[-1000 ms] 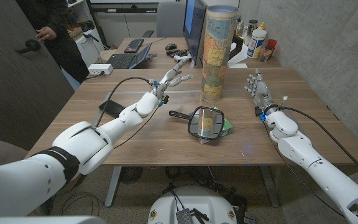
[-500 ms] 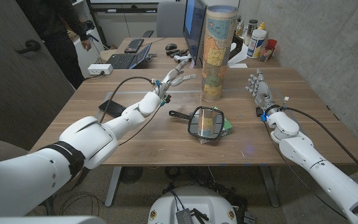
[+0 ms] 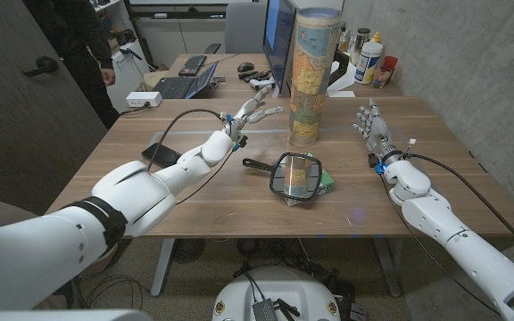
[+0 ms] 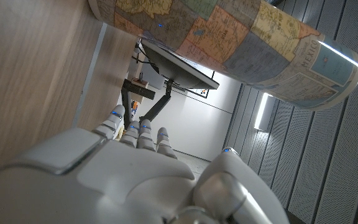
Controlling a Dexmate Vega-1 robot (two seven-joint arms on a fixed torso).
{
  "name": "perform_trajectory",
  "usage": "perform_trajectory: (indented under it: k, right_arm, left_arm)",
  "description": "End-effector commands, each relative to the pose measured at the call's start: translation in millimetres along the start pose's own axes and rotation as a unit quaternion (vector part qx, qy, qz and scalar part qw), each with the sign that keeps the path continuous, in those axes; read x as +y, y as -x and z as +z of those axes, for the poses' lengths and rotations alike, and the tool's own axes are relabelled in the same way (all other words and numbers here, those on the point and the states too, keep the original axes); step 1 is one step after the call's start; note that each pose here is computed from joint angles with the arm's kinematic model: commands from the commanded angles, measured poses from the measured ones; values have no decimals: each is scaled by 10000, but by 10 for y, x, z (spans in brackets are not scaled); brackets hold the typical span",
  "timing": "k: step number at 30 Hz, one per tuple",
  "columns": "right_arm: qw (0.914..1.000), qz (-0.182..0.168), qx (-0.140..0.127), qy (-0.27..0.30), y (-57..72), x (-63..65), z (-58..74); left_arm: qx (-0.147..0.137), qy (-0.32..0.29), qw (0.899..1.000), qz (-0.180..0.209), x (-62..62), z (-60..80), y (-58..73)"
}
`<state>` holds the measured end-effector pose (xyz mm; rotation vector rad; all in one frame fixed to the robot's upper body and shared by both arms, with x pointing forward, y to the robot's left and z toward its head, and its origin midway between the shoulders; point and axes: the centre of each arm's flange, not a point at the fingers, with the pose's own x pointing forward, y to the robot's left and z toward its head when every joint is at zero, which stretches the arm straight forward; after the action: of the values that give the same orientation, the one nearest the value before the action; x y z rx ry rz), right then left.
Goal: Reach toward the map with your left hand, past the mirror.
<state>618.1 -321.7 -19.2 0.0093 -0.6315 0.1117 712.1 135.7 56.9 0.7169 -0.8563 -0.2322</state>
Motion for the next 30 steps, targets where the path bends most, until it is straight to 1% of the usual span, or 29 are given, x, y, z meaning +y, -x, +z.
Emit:
perform_trajectory:
  k: [1,5,11,30]
  right_arm:
    - [10000,14,-16,-1,3,-16,22]
    - [10000,0,-20,-4,13,-25,24]
    - [10000,-8,-26,6,20,-34,23]
    - [10000,-15,7,28,5,-11,31]
  left_arm:
    - [-46,-65,10000,-33,-29,54,-49]
    - [-89,-117,9999,-80,-49,89,-74]
    - [-70,-136,9998,-122,-69,110,-109]
    - [93,-109,9998,-128,-90,81,-141]
